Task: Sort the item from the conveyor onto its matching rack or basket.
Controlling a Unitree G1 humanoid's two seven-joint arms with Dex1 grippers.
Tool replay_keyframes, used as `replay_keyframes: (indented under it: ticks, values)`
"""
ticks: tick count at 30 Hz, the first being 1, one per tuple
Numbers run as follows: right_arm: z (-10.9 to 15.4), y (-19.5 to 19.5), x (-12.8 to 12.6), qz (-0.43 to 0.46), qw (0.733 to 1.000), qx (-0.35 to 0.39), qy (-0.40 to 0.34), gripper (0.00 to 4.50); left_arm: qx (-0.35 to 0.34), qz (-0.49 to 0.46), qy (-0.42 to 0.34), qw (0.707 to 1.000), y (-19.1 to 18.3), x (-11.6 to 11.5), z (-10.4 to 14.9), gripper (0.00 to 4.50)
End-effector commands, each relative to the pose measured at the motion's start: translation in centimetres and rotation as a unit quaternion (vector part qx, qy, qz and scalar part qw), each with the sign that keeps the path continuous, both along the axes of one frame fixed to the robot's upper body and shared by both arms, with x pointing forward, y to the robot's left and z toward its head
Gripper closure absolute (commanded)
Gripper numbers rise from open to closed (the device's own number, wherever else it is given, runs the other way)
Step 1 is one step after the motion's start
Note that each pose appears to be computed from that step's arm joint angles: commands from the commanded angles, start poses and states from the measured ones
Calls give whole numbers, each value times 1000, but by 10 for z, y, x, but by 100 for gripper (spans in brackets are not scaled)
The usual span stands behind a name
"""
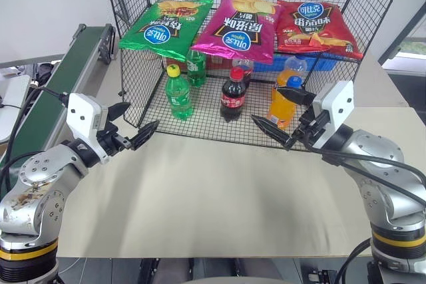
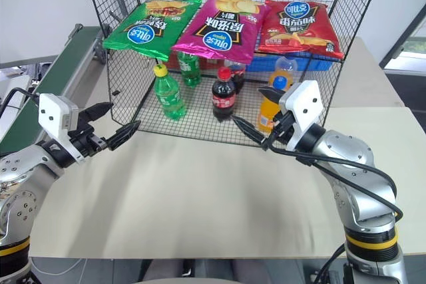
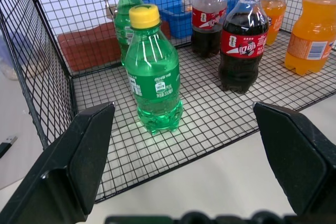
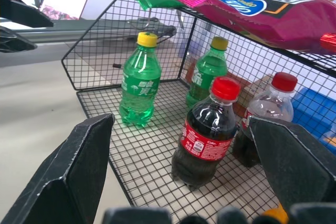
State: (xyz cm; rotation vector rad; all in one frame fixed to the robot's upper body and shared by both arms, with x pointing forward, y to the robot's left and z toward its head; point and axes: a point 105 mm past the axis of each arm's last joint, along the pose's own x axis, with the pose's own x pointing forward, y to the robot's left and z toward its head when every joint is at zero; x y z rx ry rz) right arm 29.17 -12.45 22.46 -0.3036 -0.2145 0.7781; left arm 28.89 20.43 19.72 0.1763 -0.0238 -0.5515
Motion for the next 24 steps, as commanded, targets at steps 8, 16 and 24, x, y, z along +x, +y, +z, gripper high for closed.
replay_keyframes:
  ticks: [8,16,24]
  values:
    - [27,5,-4,-4,998,18,-54,0,-44,23,-68,997,-1,-2,39,3]
    - [35,8,-4,-8,997,37,-70,0,-83,29,-82,993,-8,-4,51,3]
    - [36,8,-5,-8,996,42,-80,0,-84,33,-78,993,-9,-3,48,3]
